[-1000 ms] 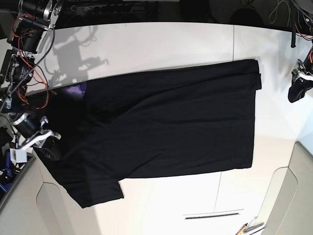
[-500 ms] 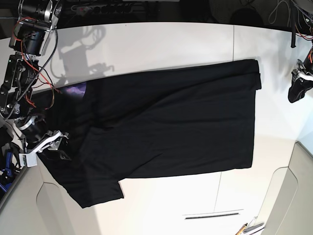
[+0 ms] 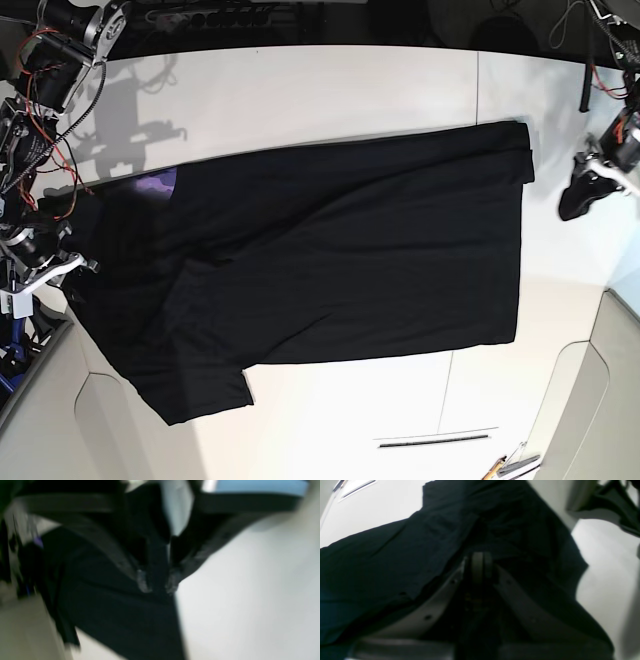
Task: Fold the T-shirt properly
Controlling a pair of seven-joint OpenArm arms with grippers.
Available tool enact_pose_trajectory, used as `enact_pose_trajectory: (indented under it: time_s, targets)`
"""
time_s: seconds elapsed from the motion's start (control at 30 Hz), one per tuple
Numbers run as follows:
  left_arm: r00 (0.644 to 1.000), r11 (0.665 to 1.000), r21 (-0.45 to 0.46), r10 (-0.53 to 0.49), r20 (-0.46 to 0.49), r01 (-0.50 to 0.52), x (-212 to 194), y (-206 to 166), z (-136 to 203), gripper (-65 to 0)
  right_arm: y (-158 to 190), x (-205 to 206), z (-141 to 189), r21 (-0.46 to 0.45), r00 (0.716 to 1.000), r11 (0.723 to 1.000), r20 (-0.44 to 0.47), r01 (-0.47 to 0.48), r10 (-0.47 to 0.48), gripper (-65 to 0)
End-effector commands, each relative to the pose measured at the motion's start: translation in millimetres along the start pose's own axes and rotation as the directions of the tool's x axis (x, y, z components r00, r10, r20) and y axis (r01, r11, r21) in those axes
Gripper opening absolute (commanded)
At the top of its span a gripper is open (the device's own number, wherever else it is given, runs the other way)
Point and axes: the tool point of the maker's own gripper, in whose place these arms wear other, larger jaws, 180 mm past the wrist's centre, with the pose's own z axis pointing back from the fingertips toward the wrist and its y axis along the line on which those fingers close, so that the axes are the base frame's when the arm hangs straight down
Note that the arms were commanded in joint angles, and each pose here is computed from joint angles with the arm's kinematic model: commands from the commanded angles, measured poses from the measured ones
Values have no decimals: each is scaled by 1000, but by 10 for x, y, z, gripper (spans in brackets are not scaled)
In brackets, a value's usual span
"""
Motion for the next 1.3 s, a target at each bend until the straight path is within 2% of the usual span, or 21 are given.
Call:
enact_pose_trajectory:
  time_s: [0.0, 0.03, 0.2, 0.33, 0.53, 0.6, 0.7, 1.0, 1.17, 1.27]
  targets:
    - [999, 998, -22, -50, 3, 50, 94, -82, -38, -609, -28, 217, 39, -12, 998, 999, 53, -31, 31, -650]
    - [997, 997, -31, -68, -31, 67, 10, -123, -101, -646, -41, 199, 35, -22, 998, 999, 42, -41, 42, -650]
    - [975, 987, -45, -157, -159, 152, -283, -212, -284, -650, -133, 124, 31, -74, 997, 994, -4, -84, 83, -650]
    - [964, 983, -32, -186, -193, 183, -348, -182, -296, -650, -223, 72, 19, -113, 994, 988, -24, -108, 105, -650]
    - [931, 962, -53, -271, -243, 267, -346, -313, -250, -650, -327, -307, -163, -98, 997, 995, -76, -20, 13, -650]
    - [918, 948, -81, -318, -235, 308, -318, -458, -203, -650, -337, -441, -195, -90, 995, 996, -102, 10, -19, -650]
    - [905, 932, -108, -361, -224, 345, -338, -615, -135, -650, -354, -522, -182, -93, 995, 996, -93, 13, -22, -650]
    - [926, 964, -61, -266, -267, 259, -738, -506, -241, -650, -406, -716, -130, -111, 991, 994, -136, 3, -19, -650]
    - [916, 975, 40, -192, -351, 220, -983, -198, -208, -650, -356, -843, -94, -82, 987, 995, -148, 54, -66, -650]
    - [905, 974, 64, -177, -387, 218, -1085, -109, -143, -650, -291, -950, -65, -53, 977, 994, -188, 95, -103, -650]
